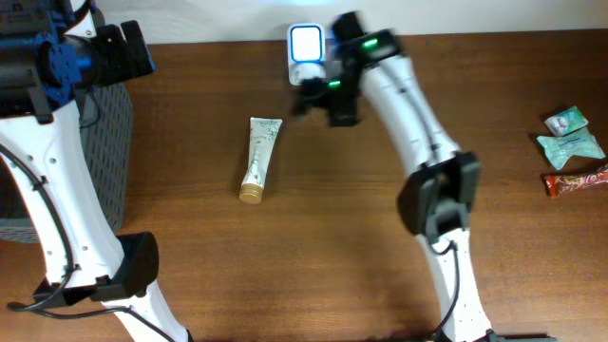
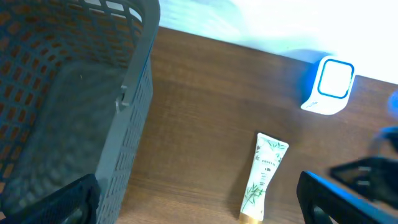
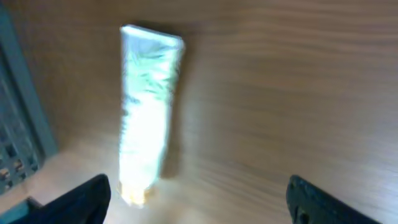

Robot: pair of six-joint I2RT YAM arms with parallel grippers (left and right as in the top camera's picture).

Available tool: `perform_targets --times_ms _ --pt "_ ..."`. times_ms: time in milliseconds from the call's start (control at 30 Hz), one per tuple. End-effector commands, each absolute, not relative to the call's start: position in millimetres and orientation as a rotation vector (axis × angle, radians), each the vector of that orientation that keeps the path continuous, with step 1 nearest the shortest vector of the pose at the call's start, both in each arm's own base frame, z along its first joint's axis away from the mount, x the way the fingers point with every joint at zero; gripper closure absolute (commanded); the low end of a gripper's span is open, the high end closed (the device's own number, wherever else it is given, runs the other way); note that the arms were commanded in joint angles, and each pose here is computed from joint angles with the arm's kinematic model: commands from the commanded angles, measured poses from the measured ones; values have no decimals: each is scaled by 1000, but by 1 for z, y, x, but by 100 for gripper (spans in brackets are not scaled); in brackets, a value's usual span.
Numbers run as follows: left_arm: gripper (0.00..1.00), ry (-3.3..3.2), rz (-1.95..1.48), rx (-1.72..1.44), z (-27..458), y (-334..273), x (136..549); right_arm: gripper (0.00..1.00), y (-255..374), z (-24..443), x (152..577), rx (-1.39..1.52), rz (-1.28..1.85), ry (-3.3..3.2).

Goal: Scan the item barcode
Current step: 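Reach the right gripper to the white Pantene tube and grasp it, then hold the Pantene tube in front of the scanner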

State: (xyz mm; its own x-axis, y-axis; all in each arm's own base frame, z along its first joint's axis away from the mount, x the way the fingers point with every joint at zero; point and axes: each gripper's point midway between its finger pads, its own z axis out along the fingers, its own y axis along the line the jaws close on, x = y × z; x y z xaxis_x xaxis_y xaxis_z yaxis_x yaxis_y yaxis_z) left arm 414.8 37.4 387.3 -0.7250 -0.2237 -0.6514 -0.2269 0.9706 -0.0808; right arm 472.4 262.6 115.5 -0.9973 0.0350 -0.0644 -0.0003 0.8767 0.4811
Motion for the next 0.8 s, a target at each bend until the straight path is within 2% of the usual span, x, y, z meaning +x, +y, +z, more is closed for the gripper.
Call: perform_targets --times_ms 0,200,333,433,467,500,533,600,667,767 --pt "1 2400 11 -305 390 38 413 11 305 121 457 236 560 2934" --pt "1 2400 10 -306 390 38 413 12 365 82 427 185 415 2927" --pt "1 2400 10 -306 390 38 413 22 373 54 418 153 367 2952" --pt "1 2400 10 -306 390 38 413 24 371 29 417 157 336 2979" --pt "1 2400 10 -306 390 38 413 32 370 17 416 159 328 2987" --pt "1 2400 10 -306 390 38 413 47 368 10 415 160 311 2993" --pt "1 2400 10 -306 390 38 413 58 365 8 416 163 290 2989" --pt "1 2400 10 -306 390 38 413 74 364 10 417 156 283 2983" --pt "1 2400 10 -306 390 38 413 96 362 19 421 105 286 2973" --pt "1 2400 11 -305 390 38 413 96 349 54 435 70 305 2938"
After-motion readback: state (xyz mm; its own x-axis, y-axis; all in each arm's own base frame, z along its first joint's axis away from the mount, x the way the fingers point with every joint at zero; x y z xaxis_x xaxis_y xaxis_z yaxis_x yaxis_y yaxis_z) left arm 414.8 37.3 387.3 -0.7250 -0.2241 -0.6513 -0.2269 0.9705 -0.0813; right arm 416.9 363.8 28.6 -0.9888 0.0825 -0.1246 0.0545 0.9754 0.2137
